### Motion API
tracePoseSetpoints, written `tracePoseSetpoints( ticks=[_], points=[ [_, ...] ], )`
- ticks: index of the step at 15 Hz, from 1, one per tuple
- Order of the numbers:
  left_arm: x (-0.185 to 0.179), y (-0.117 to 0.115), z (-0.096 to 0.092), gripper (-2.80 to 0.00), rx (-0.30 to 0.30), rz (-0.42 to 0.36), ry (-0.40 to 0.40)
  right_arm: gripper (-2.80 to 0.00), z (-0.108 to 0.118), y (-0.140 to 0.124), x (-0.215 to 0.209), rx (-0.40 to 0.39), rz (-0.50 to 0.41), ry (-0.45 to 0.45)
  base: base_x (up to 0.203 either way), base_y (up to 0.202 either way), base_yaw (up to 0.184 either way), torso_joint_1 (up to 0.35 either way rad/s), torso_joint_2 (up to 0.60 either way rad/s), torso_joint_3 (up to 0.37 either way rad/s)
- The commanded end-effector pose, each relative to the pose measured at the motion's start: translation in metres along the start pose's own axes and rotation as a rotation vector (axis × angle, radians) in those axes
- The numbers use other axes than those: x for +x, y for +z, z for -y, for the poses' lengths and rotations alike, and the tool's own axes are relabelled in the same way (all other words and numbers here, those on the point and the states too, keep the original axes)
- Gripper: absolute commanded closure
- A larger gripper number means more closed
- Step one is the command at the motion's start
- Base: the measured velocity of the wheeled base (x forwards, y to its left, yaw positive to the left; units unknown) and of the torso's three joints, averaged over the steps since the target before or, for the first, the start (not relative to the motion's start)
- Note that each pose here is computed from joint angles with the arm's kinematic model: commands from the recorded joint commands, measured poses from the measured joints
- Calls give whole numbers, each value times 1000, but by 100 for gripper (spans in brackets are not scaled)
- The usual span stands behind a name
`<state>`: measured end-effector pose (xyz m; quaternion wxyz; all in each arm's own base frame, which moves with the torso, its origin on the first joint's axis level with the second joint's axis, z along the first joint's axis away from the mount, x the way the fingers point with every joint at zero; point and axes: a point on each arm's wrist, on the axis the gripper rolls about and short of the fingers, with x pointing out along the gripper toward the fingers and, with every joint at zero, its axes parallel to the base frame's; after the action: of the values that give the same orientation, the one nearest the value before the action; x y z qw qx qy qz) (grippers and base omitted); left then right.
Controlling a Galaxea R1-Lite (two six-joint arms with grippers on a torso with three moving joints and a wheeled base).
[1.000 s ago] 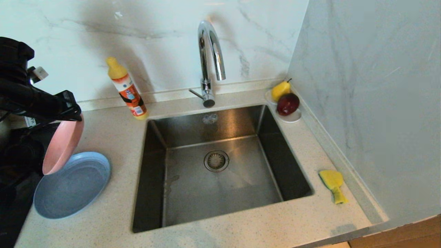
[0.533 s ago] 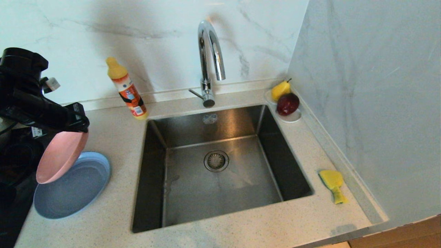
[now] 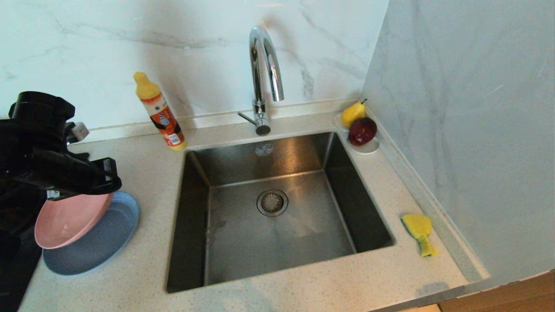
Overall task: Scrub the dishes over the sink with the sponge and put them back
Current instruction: Place the plate on the plate
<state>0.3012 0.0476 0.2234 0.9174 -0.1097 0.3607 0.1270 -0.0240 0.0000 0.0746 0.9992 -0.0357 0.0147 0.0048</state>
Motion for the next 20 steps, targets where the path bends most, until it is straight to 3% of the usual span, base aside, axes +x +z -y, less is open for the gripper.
tracePoseSetpoints(
  ticks=[1,8,14,20],
  points=[
    [-13,-12,-2,0,8,-3,0,0,0,0,0,-1,0,1,0,0,0,0,0,0],
    [-18,-35,10,0,76,-47,-7,0,0,0,0,-1,2,1,0,0,0,0,0,0],
    [9,-41,18,0,104,-30,16,0,0,0,0,-1,2,1,0,0,0,0,0,0],
    [13,-49,13,0,232,-55,91,0,0,0,0,-1,2,1,0,0,0,0,0,0]
  ],
)
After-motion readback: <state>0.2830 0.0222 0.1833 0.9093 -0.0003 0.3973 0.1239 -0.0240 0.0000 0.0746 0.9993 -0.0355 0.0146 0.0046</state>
